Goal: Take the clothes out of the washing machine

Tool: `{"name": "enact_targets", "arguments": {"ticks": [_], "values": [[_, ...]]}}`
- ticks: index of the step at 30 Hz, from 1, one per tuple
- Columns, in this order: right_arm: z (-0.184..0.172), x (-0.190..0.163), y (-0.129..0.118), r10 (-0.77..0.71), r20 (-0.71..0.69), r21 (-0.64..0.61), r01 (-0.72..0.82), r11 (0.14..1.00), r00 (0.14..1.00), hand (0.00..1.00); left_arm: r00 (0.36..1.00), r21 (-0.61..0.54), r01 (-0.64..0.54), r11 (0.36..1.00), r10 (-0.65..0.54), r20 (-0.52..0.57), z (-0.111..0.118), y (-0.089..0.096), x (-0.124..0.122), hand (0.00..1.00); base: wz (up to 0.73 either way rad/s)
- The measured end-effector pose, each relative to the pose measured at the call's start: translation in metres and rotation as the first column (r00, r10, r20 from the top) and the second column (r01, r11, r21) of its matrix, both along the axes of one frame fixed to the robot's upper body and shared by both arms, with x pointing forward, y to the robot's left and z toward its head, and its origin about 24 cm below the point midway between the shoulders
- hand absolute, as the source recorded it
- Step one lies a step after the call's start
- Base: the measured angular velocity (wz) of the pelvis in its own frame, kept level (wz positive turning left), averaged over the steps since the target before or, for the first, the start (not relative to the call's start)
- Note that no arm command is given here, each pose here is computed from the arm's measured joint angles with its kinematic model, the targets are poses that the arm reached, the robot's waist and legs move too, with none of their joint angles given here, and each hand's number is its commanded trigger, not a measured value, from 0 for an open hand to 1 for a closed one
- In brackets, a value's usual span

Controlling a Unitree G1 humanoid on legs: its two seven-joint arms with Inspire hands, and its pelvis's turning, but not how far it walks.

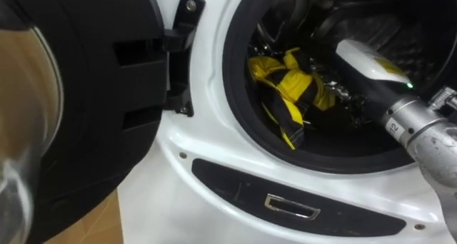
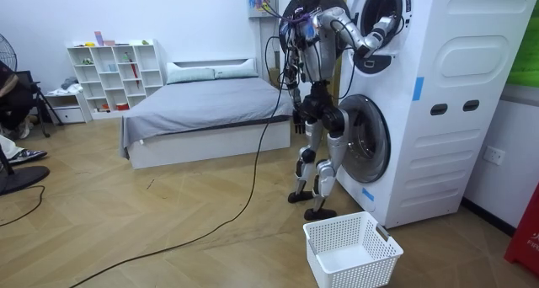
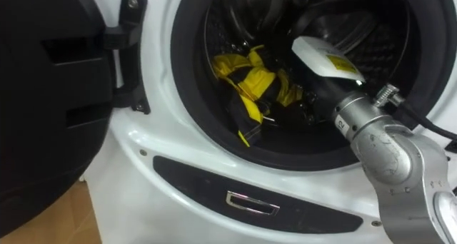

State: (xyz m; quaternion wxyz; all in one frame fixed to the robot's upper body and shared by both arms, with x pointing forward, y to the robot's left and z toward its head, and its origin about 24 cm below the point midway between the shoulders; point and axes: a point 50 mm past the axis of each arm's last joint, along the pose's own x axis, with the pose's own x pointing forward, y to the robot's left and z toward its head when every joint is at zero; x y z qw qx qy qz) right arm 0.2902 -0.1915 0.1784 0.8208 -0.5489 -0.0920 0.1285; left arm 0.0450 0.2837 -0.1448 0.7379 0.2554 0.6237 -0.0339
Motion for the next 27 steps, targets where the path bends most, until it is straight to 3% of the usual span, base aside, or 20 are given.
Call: {"name": "enact_targets", "arguments": {"ticks": [1,2,3,14,27], "values": [[-0.001,0.001,-0.001,-0.003,-0.010,-0.005,0.003,1.000,1.000,0.00,1.000,0.006,0.010,1.000,-0.010,0.000,0.001,0.001,0.001,0.00,0.10],[-0.002,0.001,-0.002,-0.004,-0.018,-0.006,0.004,1.000,1.000,0.68,1.000,0.009,0.014,1.000,-0.014,0.000,0.001,0.002,0.001,0.00,0.09],[-0.003,0.002,-0.002,-0.004,-0.023,-0.005,0.004,1.000,1.000,1.00,1.000,0.011,0.016,1.000,-0.016,0.000,0.001,0.002,0.001,0.00,0.07],[-0.013,0.011,-0.015,-0.052,-0.116,0.015,0.054,0.998,0.992,1.00,0.999,0.003,0.042,0.999,-0.042,-0.027,0.004,0.008,0.002,0.00,0.02],[-0.014,0.012,-0.018,-0.067,-0.124,0.012,0.069,0.998,0.990,1.00,0.998,0.006,0.059,0.998,-0.059,-0.026,0.005,0.008,0.004,0.00,0.01]]}}
